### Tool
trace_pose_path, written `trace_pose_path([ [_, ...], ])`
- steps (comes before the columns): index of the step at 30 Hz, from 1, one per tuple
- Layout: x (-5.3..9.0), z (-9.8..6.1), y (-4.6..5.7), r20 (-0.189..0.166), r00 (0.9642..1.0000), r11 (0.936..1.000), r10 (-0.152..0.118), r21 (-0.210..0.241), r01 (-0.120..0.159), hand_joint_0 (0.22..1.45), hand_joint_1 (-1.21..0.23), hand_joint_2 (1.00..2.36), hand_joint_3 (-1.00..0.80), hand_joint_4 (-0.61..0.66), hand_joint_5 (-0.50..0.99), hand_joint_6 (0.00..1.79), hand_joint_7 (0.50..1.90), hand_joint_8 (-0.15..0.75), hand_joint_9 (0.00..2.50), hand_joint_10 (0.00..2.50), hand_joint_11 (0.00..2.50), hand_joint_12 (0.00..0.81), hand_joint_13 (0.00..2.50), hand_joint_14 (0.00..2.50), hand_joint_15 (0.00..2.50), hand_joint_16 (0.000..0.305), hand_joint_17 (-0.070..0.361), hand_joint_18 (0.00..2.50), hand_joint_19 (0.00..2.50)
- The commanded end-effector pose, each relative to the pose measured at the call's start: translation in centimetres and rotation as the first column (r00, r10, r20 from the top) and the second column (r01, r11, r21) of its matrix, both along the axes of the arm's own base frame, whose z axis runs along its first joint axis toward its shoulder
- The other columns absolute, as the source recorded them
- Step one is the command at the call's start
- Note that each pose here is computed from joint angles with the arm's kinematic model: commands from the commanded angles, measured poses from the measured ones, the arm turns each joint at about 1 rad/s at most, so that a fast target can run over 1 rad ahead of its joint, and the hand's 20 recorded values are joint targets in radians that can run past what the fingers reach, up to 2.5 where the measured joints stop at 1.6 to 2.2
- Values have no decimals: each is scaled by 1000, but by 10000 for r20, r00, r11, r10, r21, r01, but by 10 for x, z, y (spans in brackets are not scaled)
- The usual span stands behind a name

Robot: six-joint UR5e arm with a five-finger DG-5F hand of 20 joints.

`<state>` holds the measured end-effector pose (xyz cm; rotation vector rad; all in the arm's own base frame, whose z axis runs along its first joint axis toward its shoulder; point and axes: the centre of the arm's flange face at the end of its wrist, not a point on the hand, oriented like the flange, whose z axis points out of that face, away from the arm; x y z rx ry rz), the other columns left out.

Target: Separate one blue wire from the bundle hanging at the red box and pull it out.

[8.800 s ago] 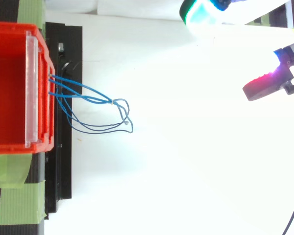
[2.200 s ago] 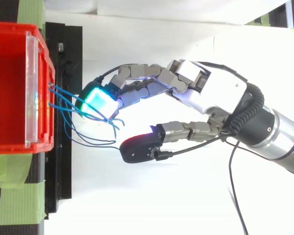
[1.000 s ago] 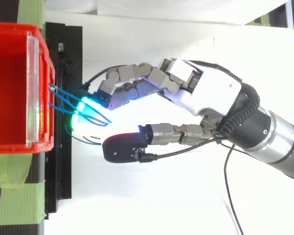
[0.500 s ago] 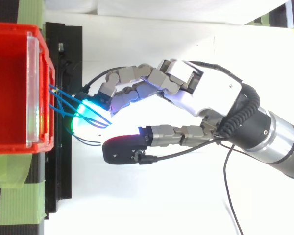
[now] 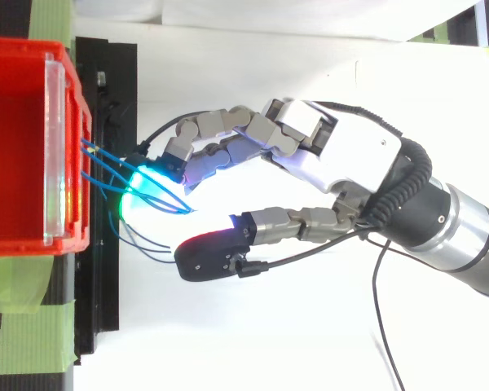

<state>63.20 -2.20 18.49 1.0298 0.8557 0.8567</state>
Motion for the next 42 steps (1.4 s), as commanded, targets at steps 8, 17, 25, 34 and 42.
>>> trace_pose_path([
  [8, 0, 0, -2, -29, 10000, 10000, -8, -15, 8, 560, -671, 1012, -346, 200, -197, 836, 894, 350, 823, 16, 682, 413, 770, 18, 525, 53, 119, 757, 560],
  [17, 0, -1, -2, -76, 9999, 9999, 107, -75, -107, 560, -655, 1012, -348, 210, -195, 828, 892, 351, 827, 17, 683, 413, 776, 18, 530, 53, 119, 760, 561],
  [25, 0, -2, -4, -194, 9990, 9988, 391, -279, -396, 562, -652, 1011, -355, 210, -194, 825, 900, 350, 828, 17, 684, 413, 776, 19, 526, 53, 119, 763, 560],
  [34, -3, -5, -9, -508, 9982, 9988, 326, -353, -344, 560, -647, 1010, -368, 209, -193, 819, 896, 350, 829, 17, 674, 413, 775, 19, 524, 53, 120, 765, 560],
  [42, -4, -7, -15, -670, 9974, 9988, 261, -397, -288, 557, -645, 1011, -367, 209, -190, 807, 911, 350, 829, 14, 687, 416, 778, 18, 527, 53, 120, 766, 560],
])
